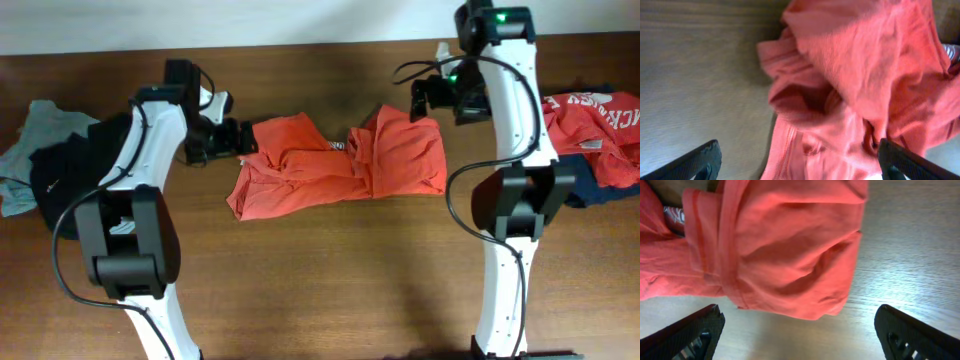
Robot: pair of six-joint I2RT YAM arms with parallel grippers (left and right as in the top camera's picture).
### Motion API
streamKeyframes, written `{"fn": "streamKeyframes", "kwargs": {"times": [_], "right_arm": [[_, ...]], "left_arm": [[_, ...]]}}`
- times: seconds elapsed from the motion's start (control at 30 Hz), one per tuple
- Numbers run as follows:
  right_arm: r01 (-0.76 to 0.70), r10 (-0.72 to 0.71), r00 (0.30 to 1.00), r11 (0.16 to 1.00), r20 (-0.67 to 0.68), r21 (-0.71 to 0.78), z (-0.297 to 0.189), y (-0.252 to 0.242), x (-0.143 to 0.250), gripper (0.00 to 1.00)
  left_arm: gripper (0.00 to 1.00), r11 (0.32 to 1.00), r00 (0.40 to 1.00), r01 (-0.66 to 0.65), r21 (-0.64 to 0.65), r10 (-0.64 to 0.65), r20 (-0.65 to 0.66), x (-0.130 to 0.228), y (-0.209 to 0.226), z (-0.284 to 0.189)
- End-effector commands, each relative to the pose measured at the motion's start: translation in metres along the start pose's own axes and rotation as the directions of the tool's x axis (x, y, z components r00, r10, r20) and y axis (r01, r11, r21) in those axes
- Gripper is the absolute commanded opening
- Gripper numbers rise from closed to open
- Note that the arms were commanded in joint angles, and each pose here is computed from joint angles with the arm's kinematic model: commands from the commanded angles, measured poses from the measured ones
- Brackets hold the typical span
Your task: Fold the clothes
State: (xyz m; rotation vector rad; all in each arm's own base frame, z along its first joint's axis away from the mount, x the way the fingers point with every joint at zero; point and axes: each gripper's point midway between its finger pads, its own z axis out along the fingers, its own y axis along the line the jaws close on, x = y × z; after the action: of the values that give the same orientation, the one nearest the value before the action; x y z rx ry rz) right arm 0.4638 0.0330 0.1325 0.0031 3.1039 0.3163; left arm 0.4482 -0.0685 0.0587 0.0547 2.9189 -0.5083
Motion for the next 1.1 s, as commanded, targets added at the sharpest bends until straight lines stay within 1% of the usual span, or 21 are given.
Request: {"fn": "streamKeyframes", "kwargs": {"times": [0.0, 0.07, 0.1, 0.17, 0.37, 0.6, 0.63, 0.73, 0.77, 0.8, 0.87, 0.9, 0.97, 1.0, 1.07], "right_arm": [[-0.020, 0.020, 0.999, 1.000, 0.045, -0.005, -0.019, -0.019, -0.002, 0.99], [-0.041, 0.041, 0.997, 0.999, 0.057, -0.004, -0.024, -0.029, -0.002, 0.99], [-0.069, 0.069, 0.995, 0.998, 0.075, -0.003, -0.033, -0.042, -0.002, 0.99], [-0.084, 0.084, 0.993, 0.996, 0.086, -0.002, -0.037, -0.050, -0.001, 0.99], [-0.169, 0.170, 0.979, 0.985, 0.117, -0.012, -0.051, -0.088, 0.003, 0.99], [-0.248, 0.265, 0.954, 0.961, 0.139, -0.125, -0.062, -0.114, 0.006, 0.99], [-0.257, 0.275, 0.951, 0.957, 0.141, -0.132, -0.063, -0.118, 0.007, 0.99], [-0.271, 0.290, 0.946, 0.952, 0.145, -0.140, -0.065, -0.124, 0.008, 0.99], [-0.273, 0.293, 0.945, 0.952, 0.145, -0.140, -0.065, -0.125, 0.008, 0.99], [-0.273, 0.293, 0.945, 0.952, 0.145, -0.140, -0.065, -0.125, 0.008, 0.99], [-0.273, 0.292, 0.945, 0.952, 0.145, -0.139, -0.065, -0.125, 0.008, 0.99], [-0.273, 0.292, 0.945, 0.952, 0.145, -0.140, -0.065, -0.125, 0.008, 0.99], [-0.273, 0.292, 0.945, 0.952, 0.145, -0.139, -0.065, -0.125, 0.008, 0.99], [-0.273, 0.292, 0.945, 0.952, 0.145, -0.139, -0.065, -0.125, 0.008, 0.99], [-0.273, 0.292, 0.945, 0.952, 0.145, -0.139, -0.065, -0.125, 0.008, 0.99]], "left_arm": [[0.99, 0.998, 1.000, -0.010, 0.066, 0.011, -0.024, 0.016, -0.002, 0.020], [0.99, 0.998, 1.000, -0.011, 0.066, 0.013, -0.018, 0.020, 0.001, 0.029], [0.99, 0.998, 1.000, -0.013, 0.067, 0.013, -0.006, 0.021, 0.004, 0.036], [0.99, 0.998, 1.000, -0.007, 0.067, 0.007, 0.002, 0.021, 0.005, 0.039], [0.99, 0.988, 0.999, -0.035, 0.147, 0.031, 0.034, 0.017, -0.014, 0.045], [0.99, 0.982, 0.995, -0.097, 0.161, 0.096, 0.013, 0.024, -0.042, 0.058], [0.98, 0.980, 0.994, -0.111, 0.164, 0.110, 0.015, 0.024, -0.048, 0.060], [0.91, 0.975, 0.990, -0.144, 0.167, 0.143, 0.021, 0.024, -0.060, 0.063], [0.84, 0.973, 0.988, -0.154, 0.169, 0.153, 0.022, 0.025, -0.064, 0.064], [0.79, 0.973, 0.987, -0.159, 0.170, 0.157, 0.023, 0.025, -0.066, 0.065], [0.59, 0.974, 0.987, -0.160, 0.162, 0.159, 0.021, 0.025, -0.067, 0.066], [0.48, 0.979, 0.989, -0.145, 0.146, 0.144, 0.018, 0.025, -0.064, 0.066], [0.20, 0.992, 0.996, -0.091, 0.092, 0.090, 0.014, 0.023, -0.051, 0.066], [0.11, 0.994, 0.997, -0.071, 0.079, 0.070, 0.013, 0.023, -0.046, 0.066], [0.01, 0.996, 0.999, -0.046, 0.070, 0.045, 0.011, 0.022, -0.035, 0.063]]}}
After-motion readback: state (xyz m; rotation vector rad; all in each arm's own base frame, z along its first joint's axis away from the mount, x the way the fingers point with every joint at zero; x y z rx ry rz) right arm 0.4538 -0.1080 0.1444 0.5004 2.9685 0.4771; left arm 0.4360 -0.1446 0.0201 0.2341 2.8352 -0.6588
